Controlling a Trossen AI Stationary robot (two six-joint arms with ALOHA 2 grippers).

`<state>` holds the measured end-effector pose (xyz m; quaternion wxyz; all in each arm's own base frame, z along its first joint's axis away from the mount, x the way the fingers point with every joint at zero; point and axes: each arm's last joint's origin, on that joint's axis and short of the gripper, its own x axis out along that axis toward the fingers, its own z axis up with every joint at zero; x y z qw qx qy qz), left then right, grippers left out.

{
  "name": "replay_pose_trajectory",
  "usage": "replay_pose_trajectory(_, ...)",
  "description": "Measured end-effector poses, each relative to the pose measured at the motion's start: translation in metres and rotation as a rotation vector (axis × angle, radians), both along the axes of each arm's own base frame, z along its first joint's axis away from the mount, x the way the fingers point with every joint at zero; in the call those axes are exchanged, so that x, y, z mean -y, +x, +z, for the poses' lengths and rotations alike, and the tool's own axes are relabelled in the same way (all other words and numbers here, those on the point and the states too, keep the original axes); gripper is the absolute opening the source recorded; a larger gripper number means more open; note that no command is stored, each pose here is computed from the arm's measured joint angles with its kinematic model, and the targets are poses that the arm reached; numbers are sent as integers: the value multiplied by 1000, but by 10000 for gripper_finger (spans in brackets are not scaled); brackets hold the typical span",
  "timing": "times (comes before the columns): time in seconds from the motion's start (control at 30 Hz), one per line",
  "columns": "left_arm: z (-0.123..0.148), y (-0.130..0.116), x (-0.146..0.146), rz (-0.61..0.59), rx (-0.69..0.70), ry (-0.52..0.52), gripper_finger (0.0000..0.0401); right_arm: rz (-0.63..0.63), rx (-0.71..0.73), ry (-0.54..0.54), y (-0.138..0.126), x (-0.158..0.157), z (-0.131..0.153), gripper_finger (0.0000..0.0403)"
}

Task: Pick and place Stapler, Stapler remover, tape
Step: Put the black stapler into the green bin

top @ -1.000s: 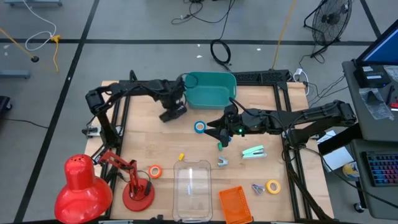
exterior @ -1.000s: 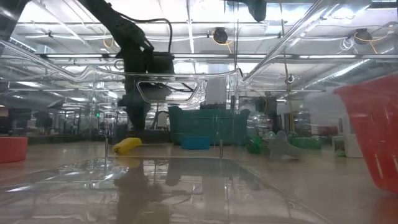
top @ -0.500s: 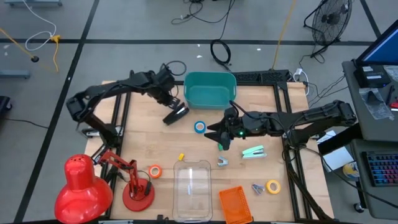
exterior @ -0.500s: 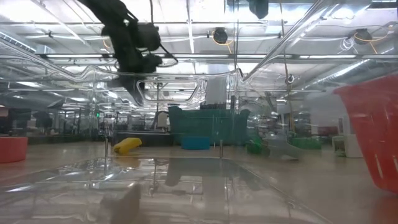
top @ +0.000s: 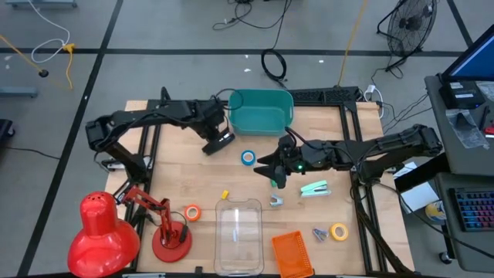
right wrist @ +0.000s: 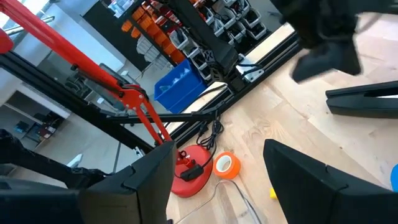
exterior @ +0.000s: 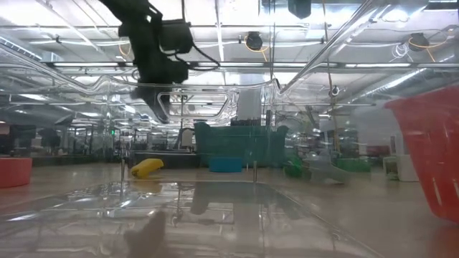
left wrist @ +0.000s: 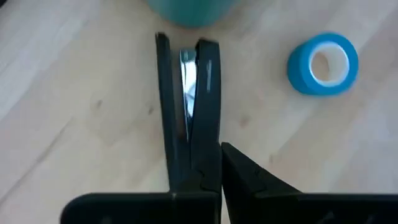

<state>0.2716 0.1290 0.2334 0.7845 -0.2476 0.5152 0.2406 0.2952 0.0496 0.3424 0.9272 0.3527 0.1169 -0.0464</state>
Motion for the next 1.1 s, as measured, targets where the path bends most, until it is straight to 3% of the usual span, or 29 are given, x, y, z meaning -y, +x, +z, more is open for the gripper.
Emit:
replay_pose_trajectory(0.2,-47,7,-1,45,-17,-66,1,21,0,6,-1,-7,0,238)
replay_pose_trajectory(0.33,-64,6,-3,48,-27,-74,1,33,-1,21,-2,-12,0,238)
replay_pose_trajectory(1.1,-53,-15,-37,90,44,-70,0,17,0,23,-2,-9,0,238)
